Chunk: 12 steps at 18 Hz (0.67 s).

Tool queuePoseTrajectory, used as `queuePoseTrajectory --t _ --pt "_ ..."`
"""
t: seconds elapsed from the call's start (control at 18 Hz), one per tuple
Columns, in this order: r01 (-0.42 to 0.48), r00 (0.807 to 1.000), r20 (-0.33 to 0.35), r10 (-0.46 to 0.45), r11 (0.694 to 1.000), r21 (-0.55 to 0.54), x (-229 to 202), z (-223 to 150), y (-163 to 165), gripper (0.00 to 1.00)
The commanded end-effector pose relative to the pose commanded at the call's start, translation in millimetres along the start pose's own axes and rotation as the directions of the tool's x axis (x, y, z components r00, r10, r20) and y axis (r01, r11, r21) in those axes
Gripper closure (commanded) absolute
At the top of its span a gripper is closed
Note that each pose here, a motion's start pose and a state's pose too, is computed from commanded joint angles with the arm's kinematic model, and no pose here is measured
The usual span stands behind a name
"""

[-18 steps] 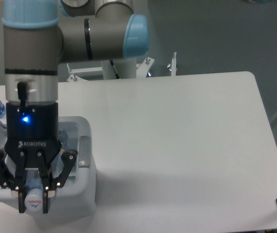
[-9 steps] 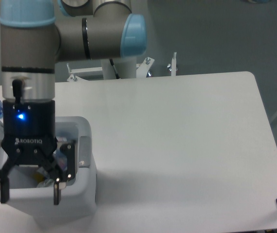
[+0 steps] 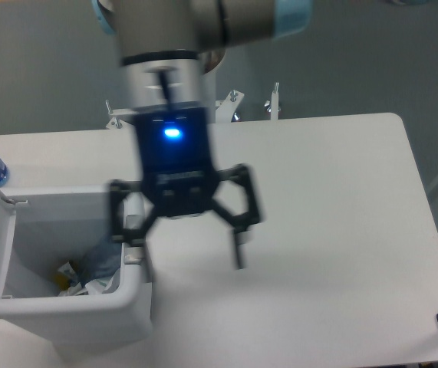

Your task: Place the trash in the trash can

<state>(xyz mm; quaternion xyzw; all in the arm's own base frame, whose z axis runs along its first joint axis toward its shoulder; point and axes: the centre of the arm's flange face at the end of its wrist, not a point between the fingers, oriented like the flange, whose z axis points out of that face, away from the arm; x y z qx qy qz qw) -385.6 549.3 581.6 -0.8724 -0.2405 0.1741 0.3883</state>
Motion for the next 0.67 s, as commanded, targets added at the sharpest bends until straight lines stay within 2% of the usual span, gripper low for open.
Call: queuePoseTrajectory --t 0.11,0.22,0.39,0.56,0.61,0.67 --pt "-0.054 0.998 0.022 0.055 0.998 -0.044 -24.1 0.4 16.9 0.0" --pt "-0.192 0.98 0.019 0.197 0.971 -0.144 -44.2 -10.4 28.7 0.0" --pt "-0.384 0.921 -0.053 0.386 0.875 -0.295 -65.6 -18.7 47.2 0.0" --pt "-0.528 0.846 -0.159 0.508 0.762 -0.374 -71.6 -30.2 60.7 0.0" --pt "-0.559 0.825 -0.176 0.537 0.732 -0.389 -75.5 -32.9 64.0 0.0" --pt "-0.567 0.819 -0.178 0.546 0.723 -0.394 -79.2 -34.6 65.2 0.0"
